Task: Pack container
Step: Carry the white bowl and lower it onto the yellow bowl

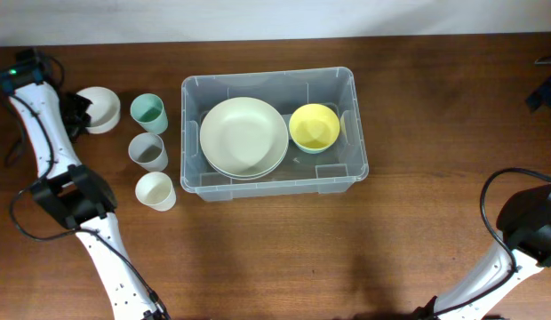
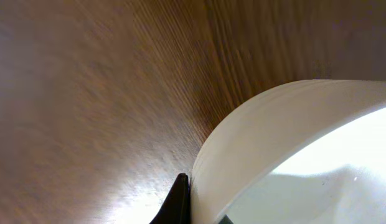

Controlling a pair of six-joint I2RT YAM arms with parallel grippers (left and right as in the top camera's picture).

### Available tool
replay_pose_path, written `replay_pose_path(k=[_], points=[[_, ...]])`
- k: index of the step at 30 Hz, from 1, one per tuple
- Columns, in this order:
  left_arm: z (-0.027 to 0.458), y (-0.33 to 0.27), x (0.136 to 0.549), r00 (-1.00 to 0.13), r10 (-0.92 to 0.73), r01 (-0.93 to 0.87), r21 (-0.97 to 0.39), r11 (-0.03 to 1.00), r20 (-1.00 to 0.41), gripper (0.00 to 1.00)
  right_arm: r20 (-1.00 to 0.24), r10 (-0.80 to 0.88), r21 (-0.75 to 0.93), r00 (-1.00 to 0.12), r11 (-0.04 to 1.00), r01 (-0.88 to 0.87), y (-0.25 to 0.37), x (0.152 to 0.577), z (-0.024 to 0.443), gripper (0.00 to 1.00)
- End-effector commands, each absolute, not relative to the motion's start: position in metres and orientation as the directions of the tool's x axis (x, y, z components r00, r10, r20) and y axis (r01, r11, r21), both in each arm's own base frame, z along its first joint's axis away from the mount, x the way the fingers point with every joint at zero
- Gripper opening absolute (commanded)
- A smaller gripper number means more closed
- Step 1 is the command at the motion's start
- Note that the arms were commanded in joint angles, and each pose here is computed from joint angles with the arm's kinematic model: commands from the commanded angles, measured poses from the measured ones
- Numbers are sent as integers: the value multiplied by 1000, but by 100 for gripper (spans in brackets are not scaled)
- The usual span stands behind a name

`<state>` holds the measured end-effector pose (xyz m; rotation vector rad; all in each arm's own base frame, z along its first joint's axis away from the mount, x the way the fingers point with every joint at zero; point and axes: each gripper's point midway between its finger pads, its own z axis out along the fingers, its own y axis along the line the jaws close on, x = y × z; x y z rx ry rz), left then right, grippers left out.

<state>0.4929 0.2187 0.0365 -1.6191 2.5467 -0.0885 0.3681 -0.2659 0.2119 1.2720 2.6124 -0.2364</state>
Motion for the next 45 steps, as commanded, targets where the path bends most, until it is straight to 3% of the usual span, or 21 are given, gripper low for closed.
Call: replay_pose_path(k=[1,8,14,20,27,45], points=[[149,219,505,-392,-887,-848,-278,451,-243,1,-259,762,-61,-593,600,798,-271,366,205,99],[269,119,518,-549,-754,-583,-481,655,-362,1,-259,762,-61,-593,600,798,-271,366,205,99],[293,-26,520,-763,-485,-266,-476,838,-427,1,-259,762,-61,-593,600,798,-271,366,205,99],[269,-150,510,-857,-242,-61,-376,925,-455,1,-259,762,-61,-593,600,798,-271,366,205,99],[220,-254,492,-905,-50,92,-309,947,-423,1,-259,762,-61,-593,600,798,-271,366,205,99],[93,-277,471,-984,46,79,-187,979,-174,1,-259,762,-61,-593,600,798,-271,366,205,99]])
